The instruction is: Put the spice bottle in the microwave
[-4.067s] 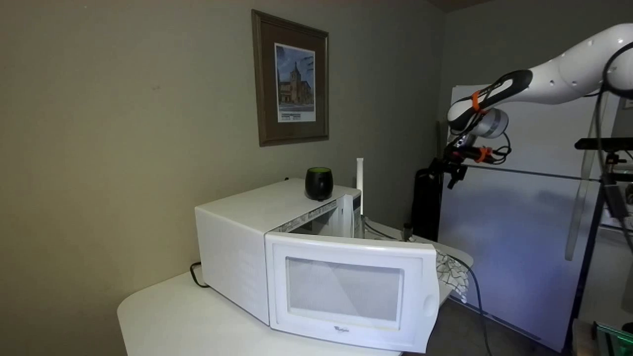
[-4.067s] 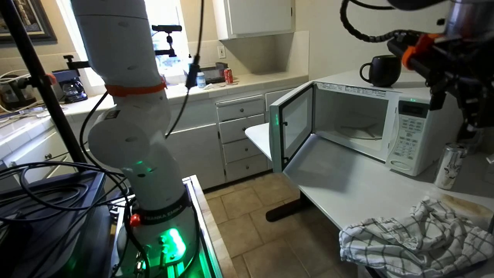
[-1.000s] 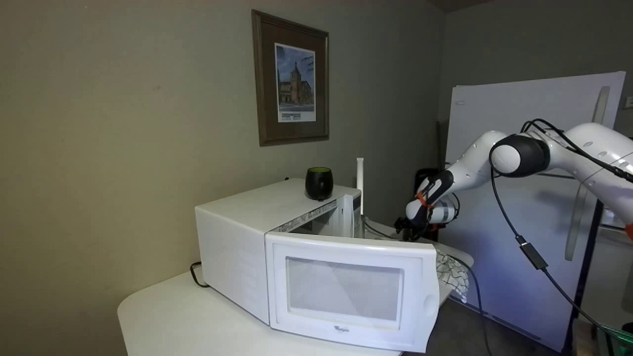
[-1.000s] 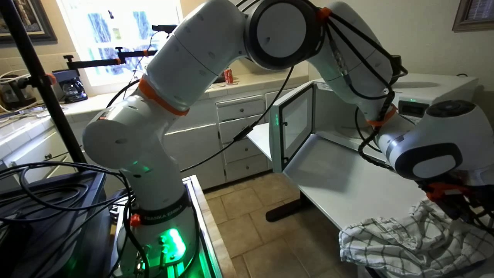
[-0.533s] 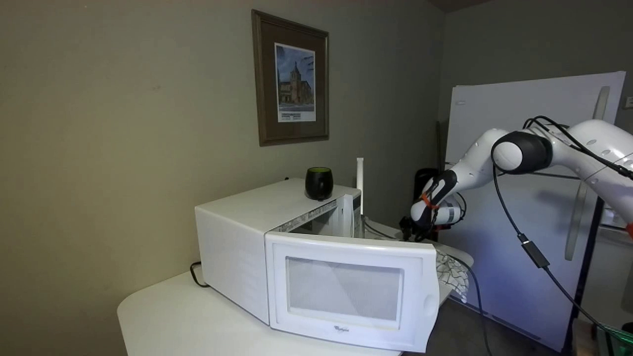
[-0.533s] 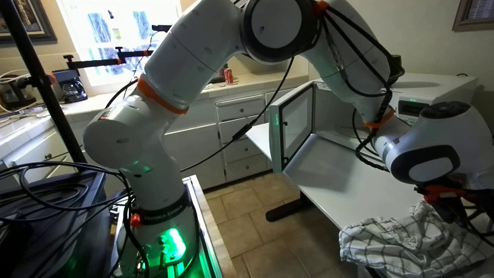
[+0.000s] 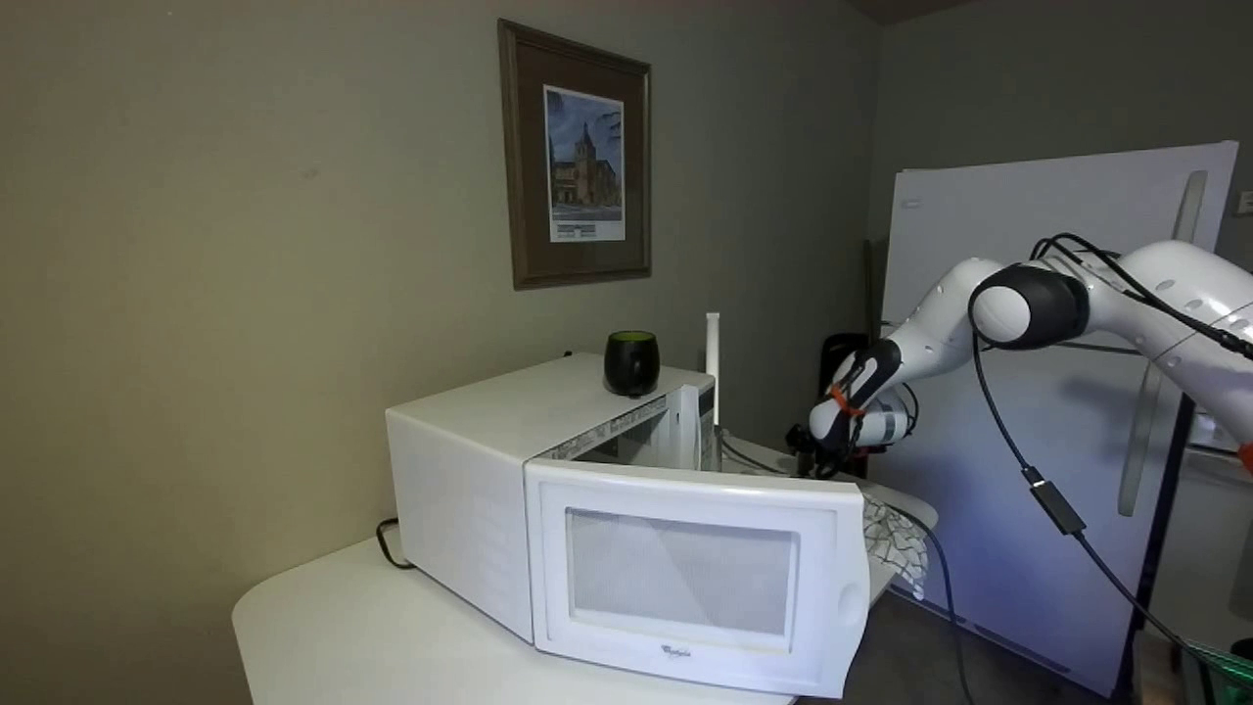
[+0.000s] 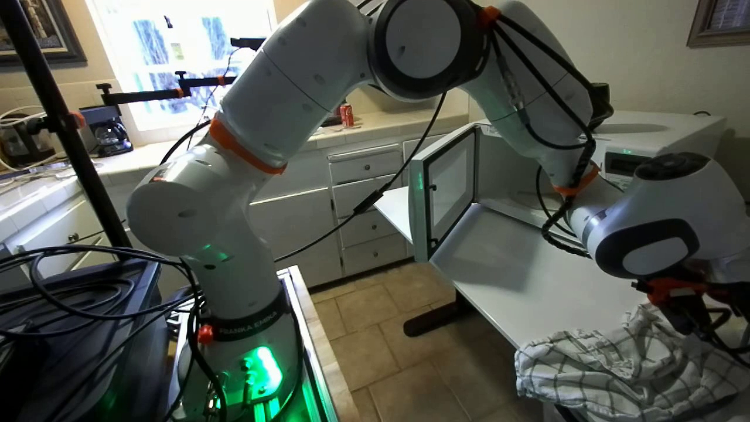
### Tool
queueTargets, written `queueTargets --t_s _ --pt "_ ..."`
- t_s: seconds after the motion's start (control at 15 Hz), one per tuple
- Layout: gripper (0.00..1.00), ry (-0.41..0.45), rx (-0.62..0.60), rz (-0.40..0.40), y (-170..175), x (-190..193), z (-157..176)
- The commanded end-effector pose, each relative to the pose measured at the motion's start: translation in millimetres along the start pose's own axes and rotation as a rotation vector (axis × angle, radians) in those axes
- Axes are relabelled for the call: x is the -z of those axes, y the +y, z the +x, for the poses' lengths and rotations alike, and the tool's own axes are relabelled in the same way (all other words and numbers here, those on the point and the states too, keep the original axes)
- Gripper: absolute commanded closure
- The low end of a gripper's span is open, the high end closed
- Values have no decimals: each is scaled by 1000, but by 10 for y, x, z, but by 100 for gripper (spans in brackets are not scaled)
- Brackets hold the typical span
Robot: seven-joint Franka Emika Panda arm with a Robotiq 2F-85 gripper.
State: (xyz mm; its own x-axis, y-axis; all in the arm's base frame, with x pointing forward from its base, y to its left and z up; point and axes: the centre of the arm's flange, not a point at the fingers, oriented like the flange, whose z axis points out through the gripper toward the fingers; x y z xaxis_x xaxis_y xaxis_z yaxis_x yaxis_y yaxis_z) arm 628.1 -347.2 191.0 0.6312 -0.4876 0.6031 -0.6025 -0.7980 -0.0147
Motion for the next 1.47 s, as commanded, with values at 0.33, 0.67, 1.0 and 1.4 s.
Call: queueTargets --t_s 0.33,0.67,1.0,1.4 --pt "42 0 -26 -46 19 -219 30" --pt "77 16 -18 -45 -14 -233 48" --pt "77 17 42 19 -113 40 2" --pt "77 131 159 102 -318 572 -34"
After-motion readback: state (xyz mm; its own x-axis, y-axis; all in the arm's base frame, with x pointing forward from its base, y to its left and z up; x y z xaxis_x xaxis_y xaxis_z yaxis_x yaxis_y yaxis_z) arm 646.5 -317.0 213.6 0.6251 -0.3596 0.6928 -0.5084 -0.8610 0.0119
